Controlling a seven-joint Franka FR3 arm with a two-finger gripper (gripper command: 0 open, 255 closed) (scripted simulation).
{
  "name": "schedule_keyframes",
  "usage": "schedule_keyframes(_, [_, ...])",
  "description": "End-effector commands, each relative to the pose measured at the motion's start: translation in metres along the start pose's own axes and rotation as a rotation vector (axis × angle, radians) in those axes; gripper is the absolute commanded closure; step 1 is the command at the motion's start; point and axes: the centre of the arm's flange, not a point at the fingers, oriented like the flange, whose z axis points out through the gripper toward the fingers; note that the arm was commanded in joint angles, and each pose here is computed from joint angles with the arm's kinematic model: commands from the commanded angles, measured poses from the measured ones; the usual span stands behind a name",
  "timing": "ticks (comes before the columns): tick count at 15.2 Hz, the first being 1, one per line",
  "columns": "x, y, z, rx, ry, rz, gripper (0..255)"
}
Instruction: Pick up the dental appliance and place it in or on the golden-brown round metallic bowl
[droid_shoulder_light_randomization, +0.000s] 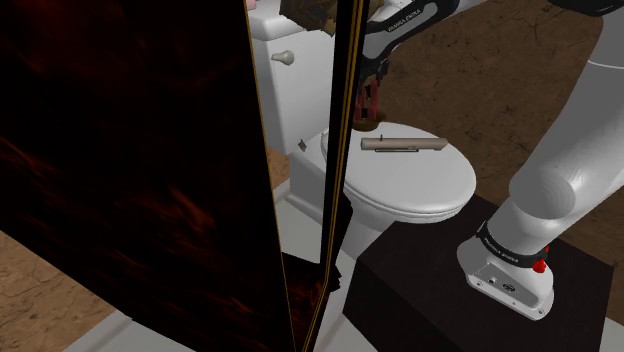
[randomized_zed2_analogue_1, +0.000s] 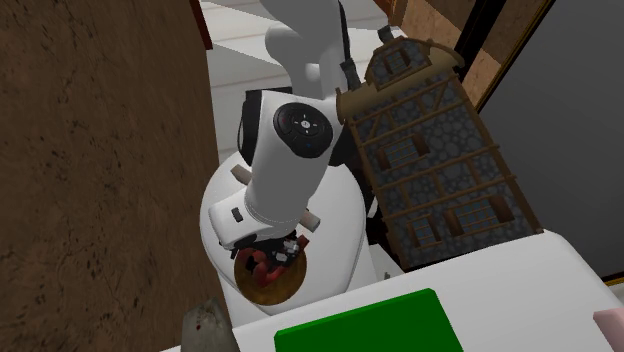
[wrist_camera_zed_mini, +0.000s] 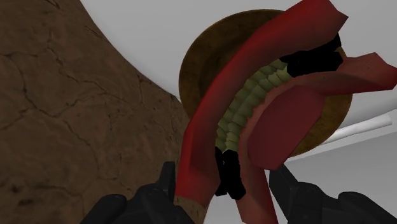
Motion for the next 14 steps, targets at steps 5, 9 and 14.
schedule_keyframes(5, [0.000,-0.001,0.000,0.002,0.000,0.000,0])
schedule_keyframes(9, [0.000,-0.001,0.000,0.002,0.000,0.000,0])
schedule_keyframes(14, [0.000,-0.001,-0.050,0.002,0.000,0.000,0])
